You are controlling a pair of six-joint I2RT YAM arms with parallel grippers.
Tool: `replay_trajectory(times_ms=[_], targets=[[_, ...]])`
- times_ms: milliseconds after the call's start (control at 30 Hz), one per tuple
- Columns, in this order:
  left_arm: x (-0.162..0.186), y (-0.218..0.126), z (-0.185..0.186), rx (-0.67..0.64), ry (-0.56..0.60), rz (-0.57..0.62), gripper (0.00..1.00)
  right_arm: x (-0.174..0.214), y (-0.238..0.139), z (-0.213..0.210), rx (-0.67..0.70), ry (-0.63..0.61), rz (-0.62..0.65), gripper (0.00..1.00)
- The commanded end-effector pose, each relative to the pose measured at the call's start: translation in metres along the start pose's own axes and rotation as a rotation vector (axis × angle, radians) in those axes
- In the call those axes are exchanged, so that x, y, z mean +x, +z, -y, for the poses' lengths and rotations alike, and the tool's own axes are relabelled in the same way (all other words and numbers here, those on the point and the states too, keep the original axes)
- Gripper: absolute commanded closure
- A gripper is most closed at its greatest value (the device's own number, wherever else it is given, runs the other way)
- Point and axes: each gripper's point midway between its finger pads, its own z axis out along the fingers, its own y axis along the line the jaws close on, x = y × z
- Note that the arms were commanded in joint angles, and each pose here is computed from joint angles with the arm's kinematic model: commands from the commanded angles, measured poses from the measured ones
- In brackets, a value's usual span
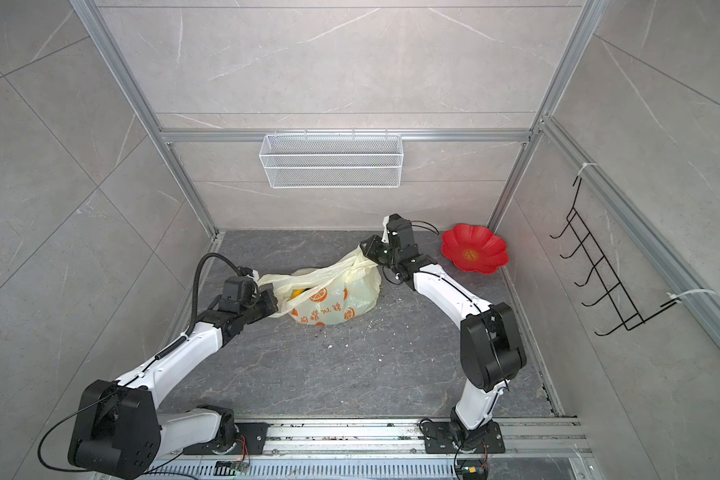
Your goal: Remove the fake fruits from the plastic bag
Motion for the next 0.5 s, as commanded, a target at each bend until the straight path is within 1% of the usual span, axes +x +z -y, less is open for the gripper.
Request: replay_trajectory(times_ms=[0, 33, 100, 167, 233, 267, 300, 367, 400, 467], targets=[[-0.016, -0.007, 0.030, 0.086, 0.072, 0.048, 1.00, -0.008, -0.031, 0.014, 0.178, -0.143, 0.020, 0.29], [-0.013, -0.006, 0.033, 0.089, 0.079, 0.041, 1.00, -0.007, -0.042, 0.015, 0.232, -0.184, 0.025, 0.25], [-0.010, -0.005, 0.038, 0.095, 0.087, 0.037, 1.00, -0.005, -0.061, 0.016, 0.334, -0.255, 0.034, 0.21], [-0.009, -0.005, 0.041, 0.095, 0.083, 0.040, 1.00, 0.003, -0.081, 0.015, 0.451, -0.335, 0.035, 0.20], [-0.009, -0.005, 0.042, 0.096, 0.073, 0.045, 1.00, 0.012, -0.096, 0.008, 0.534, -0.402, 0.048, 0.20], [-0.009, -0.005, 0.042, 0.097, 0.072, 0.048, 1.00, 0.019, -0.100, 0.003, 0.551, -0.426, 0.048, 0.20], [-0.008, -0.005, 0.043, 0.098, 0.074, 0.047, 1.00, 0.026, -0.103, -0.003, 0.558, -0.450, 0.051, 0.19], [-0.008, -0.006, 0.044, 0.098, 0.080, 0.046, 1.00, 0.045, -0.098, -0.014, 0.558, -0.458, 0.035, 0.19], [-0.007, -0.006, 0.044, 0.095, 0.083, 0.049, 1.00, 0.053, -0.093, -0.017, 0.580, -0.460, 0.021, 0.19], [-0.008, -0.008, 0.045, 0.099, 0.081, 0.053, 1.00, 0.068, -0.085, -0.020, 0.644, -0.472, 0.014, 0.15]])
